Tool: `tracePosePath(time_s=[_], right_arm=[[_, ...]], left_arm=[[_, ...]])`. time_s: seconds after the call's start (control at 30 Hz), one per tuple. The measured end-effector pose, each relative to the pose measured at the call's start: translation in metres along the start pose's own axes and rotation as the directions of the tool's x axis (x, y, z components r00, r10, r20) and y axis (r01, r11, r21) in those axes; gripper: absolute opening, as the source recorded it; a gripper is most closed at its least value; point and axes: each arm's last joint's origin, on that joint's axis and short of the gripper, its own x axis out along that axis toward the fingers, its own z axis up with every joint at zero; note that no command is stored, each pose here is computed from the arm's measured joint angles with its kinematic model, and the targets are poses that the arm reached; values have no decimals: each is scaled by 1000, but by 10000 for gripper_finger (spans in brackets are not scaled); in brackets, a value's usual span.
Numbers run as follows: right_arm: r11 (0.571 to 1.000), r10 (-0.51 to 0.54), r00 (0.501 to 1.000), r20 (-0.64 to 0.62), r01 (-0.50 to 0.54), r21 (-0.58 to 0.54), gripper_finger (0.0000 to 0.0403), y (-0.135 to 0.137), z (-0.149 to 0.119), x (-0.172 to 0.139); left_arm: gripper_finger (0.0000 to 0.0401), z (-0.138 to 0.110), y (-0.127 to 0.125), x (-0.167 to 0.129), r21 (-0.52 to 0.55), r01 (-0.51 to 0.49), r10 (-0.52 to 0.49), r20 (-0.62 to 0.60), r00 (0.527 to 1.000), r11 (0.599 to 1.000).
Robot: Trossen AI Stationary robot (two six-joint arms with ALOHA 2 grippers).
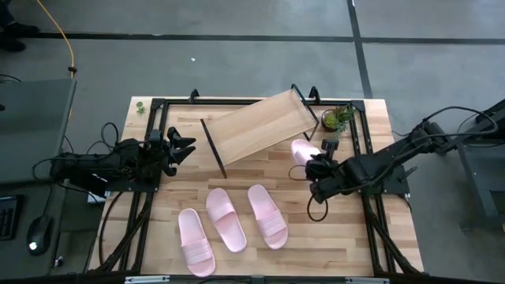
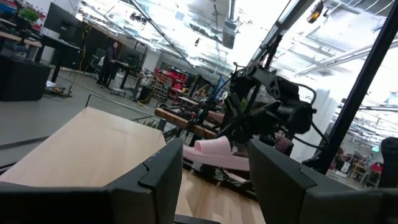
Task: Pick and place slides into the shelf
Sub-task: Put the pink slipper on the shelf
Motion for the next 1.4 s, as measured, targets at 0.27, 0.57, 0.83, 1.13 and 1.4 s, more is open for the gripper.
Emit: tracePosePath(time_s=[0.27, 0.57, 0.83, 1.13, 1.4], right_arm=[[1000, -14, 999, 51, 14, -12, 0, -23, 7, 6], [995, -19, 998, 64, 25, -99, 0, -49, 18, 27], [997, 21, 996, 92, -13, -82, 0, -79, 23, 49], [998, 53, 985, 164, -46, -43, 0, -117, 22, 75], [998, 36, 984, 173, -28, -49, 0, -141, 14, 89]], left_arm=[[166, 0, 0, 0, 0, 0, 0, 0, 1000, 1000], [166, 0, 0, 0, 0, 0, 0, 0, 1000, 1000], [166, 0, 0, 0, 0, 0, 0, -1, 1000, 1000], [166, 0, 0, 0, 1, -6, 6, -2, 1000, 1000], [166, 0, 0, 0, 1, -6, 6, -1, 1000, 1000]])
